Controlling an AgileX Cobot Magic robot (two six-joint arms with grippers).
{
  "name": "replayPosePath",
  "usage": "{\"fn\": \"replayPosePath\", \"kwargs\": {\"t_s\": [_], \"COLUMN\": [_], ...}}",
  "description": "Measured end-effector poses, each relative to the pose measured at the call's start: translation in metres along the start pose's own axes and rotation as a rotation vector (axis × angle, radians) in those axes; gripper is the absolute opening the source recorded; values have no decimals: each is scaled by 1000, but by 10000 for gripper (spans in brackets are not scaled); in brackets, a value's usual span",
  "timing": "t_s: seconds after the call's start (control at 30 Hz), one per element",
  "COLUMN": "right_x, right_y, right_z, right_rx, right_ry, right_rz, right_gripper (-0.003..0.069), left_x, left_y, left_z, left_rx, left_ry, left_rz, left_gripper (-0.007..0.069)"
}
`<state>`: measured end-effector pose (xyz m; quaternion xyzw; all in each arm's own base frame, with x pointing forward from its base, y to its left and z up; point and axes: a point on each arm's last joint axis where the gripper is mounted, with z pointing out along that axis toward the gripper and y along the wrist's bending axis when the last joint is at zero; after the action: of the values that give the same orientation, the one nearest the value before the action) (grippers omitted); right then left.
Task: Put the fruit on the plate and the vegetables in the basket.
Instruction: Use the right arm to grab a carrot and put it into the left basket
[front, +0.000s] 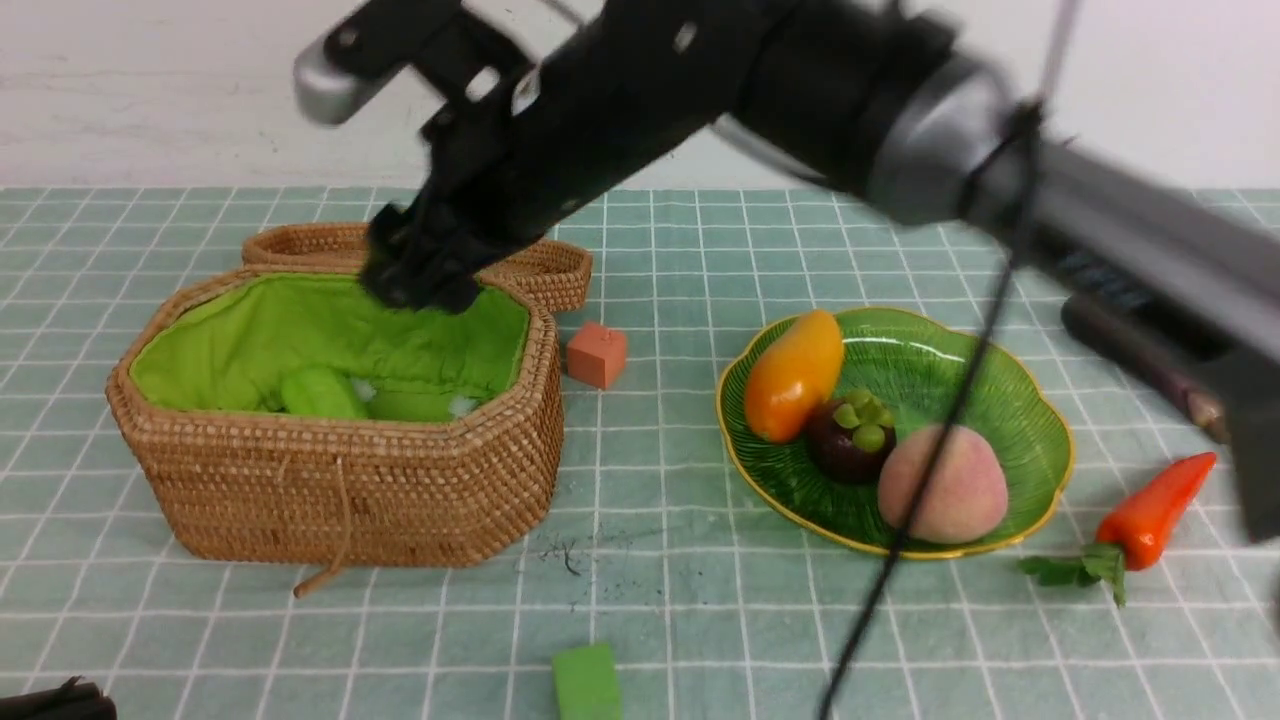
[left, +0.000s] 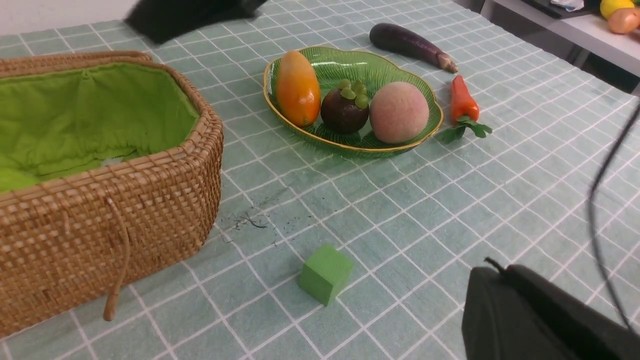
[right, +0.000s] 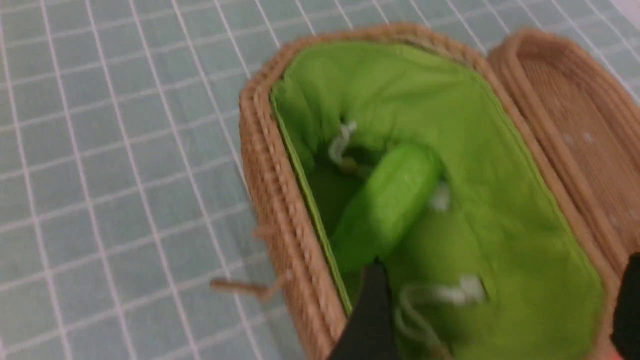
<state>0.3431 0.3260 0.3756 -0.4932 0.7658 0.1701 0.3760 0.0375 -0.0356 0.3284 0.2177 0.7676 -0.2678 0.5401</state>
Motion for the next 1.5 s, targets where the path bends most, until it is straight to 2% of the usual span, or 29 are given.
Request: {"fn": "replayPosePath", "kwargs": {"t_s": [0.07,0.1,0.13,0.2,0.27,0.3,0.37,0.4,0.47,0.53,0.63,0.67,0.7,0.73,0.83,0.9,0.97,1.1,1.3,1.5], "right_x": [1,2,3,7,11,22,40,43,86,136,200,209,242,261,304,314,329,347,367,371], "right_y": [-1,-4,-8,-17,-23,-30,-42,-43,-67,-83,-101,-104,-110,-115,-133,-139,-152,-163,-171,-174], "right_z": [-45,-66,-76,-109,-123,-142,-163,-165,-194,-203,-201,-198,-186,-178,-152,-144,-123,-96,-71,-67], "right_rx": [89,166,220,353,417,483,548,555,661,731,769,766,743,724,667,649,608,575,545,533], "right_ry": [107,144,162,170,176,183,192,197,232,322,437,448,476,470,409,394,353,335,395,428], "right_rz": [46,70,89,129,155,219,343,347,579,779,1044,1088,1225,1305,1453,1473,1484,1495,1519,1505], "right_gripper": [428,354,315,158,84,8,-14,-14,-10,8,62,76,140,187,342,384,464,501,490,392], "left_x": [0,0,0,0,0,0,0,0,0,0,0,1,1,1,1,1,1,1,1,2], "left_y": [0,0,0,0,0,0,0,0,0,0,0,0,0,0,0,0,0,0,0,0], "left_z": [0,0,0,0,0,0,0,0,0,0,0,0,0,0,0,0,0,0,0,0], "left_rx": [0,0,1,1,1,0,0,0,0,0,0,0,0,0,0,-1,-1,-1,-1,-1], "left_ry": [0,1,0,1,0,1,1,1,1,1,5,6,8,8,8,9,9,9,9,15], "left_rz": [0,0,-1,-1,-1,-1,-1,-1,-1,-1,-1,-1,-1,-1,-1,-1,-1,-1,-1,-1], "left_gripper": [-13,-13,-13,-13,-13,-13,-13,-13,-13,-13,-11,-11,-11,-11,-10,-10,-10,-8,-3,-1]}}
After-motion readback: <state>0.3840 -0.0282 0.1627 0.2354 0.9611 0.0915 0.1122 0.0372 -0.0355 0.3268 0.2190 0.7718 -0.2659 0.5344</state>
